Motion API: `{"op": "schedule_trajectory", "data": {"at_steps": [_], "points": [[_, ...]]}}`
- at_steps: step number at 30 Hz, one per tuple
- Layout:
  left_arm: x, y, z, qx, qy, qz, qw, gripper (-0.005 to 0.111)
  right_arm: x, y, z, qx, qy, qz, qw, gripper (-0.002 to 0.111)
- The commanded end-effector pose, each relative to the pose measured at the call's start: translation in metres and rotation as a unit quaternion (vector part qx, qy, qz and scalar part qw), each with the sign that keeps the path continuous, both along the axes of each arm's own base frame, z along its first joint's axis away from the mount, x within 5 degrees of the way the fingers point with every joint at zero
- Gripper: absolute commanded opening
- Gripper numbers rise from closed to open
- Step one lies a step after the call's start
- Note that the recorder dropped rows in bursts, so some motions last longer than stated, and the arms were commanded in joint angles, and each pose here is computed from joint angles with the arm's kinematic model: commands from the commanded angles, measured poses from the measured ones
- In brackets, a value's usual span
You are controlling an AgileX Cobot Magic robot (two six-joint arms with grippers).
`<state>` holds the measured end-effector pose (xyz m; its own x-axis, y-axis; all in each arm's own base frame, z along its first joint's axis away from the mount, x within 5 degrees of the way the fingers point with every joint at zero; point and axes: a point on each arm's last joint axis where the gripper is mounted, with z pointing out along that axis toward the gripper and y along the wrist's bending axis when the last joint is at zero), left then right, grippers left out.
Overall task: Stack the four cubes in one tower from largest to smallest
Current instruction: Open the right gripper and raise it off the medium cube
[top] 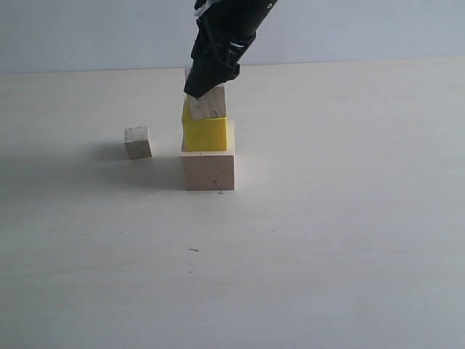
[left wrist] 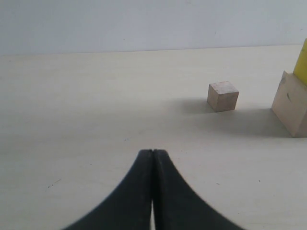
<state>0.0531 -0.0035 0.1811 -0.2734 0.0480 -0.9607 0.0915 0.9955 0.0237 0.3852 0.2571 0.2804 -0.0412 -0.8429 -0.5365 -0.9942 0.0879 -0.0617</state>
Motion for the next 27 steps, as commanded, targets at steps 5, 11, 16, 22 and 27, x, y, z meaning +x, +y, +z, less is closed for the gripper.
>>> {"op": "schedule_trajectory", "data": {"at_steps": [5,11,16,22,27], "points": [[0.0,-0.001,0.0,-0.005,-0.004,-0.004,1.0,0.0,0.004,0.002,-0.009,0.006,0.01,-0.002,1.0,0.064],[0.0,-0.001,0.0,-0.005,-0.004,-0.004,1.0,0.0,0.009,0.004,-0.015,0.009,0.004,-0.01,1.0,0.064],[0.0,-0.001,0.0,-0.005,-0.004,-0.004,1.0,0.0,0.01,0.005,-0.015,0.014,0.003,-0.023,1.0,0.064],[0.0,-0.001,0.0,-0.005,-0.004,-0.004,1.0,0.0,0.011,0.005,-0.015,0.014,0.002,-0.026,1.0,0.064],[0.0,-0.001,0.0,-0.005,-0.004,-0.004,1.0,0.0,0.011,0.005,-0.015,0.014,0.002,-0.026,1.0,0.064]]}}
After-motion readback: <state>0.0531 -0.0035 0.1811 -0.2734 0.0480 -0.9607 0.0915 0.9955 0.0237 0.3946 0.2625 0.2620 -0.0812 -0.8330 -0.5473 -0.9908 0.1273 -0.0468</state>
